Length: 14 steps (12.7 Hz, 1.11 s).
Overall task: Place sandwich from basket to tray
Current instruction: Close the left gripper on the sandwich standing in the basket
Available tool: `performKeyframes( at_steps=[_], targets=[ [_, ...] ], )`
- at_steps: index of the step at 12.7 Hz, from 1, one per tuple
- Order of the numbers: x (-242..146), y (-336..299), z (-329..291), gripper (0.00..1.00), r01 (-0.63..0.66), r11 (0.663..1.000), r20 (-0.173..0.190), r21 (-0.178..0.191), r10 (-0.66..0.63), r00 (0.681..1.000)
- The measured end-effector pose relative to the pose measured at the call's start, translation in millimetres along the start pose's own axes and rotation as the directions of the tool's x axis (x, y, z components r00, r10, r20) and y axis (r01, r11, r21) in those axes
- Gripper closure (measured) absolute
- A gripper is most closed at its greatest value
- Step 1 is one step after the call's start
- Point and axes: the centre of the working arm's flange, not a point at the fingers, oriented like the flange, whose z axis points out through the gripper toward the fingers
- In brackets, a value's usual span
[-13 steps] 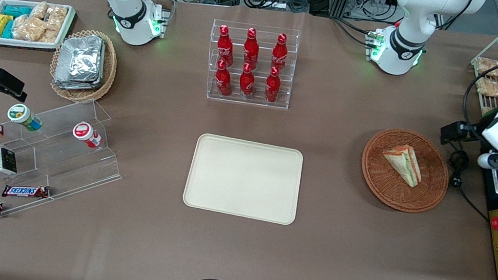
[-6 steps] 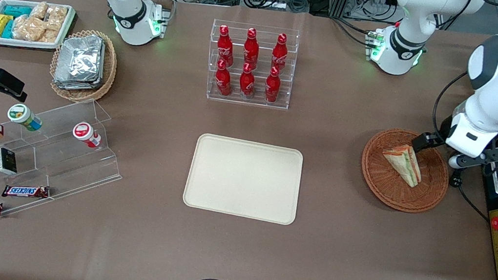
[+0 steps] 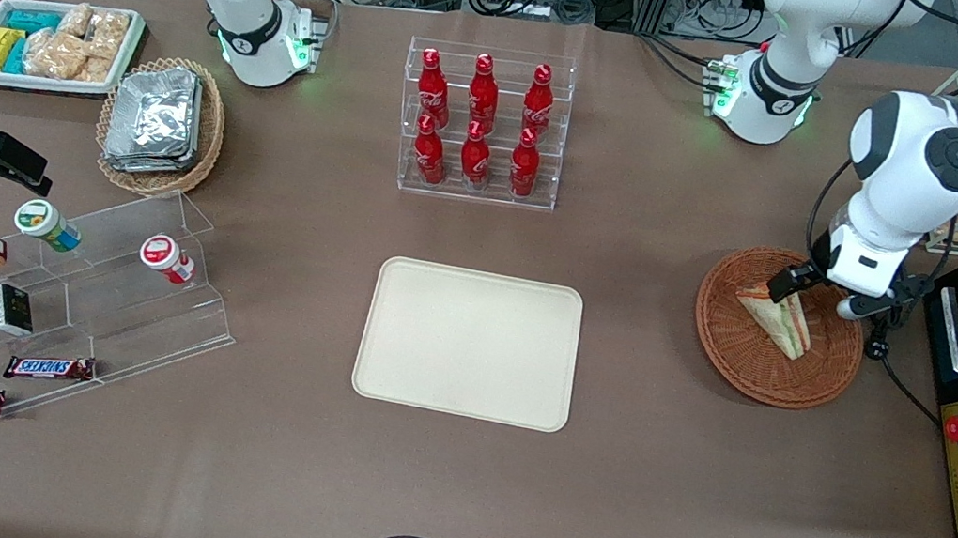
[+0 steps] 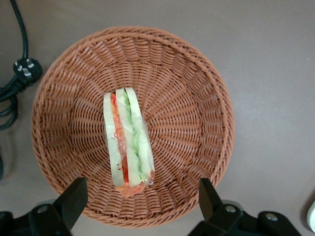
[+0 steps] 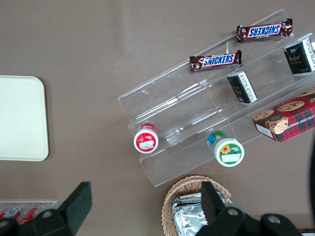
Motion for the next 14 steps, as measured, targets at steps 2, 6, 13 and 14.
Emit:
performKeyframes(
  at_steps=[2,6,13,14],
  targets=[
    [-8,-6,13,0.00,0.015,1.000,-0.015,-0.007,-0.016,1.000],
    [-17,-11,34,0.00,0.040,0.999,-0.036,-0.026,-0.041,0.998],
    [-22,-19,81,0.00,0.058,0.997,-0.051,-0.052,-0.061,0.997],
    [-22,-19,87,0.00,0.056,0.997,-0.050,-0.052,-0.059,0.997]
  ],
)
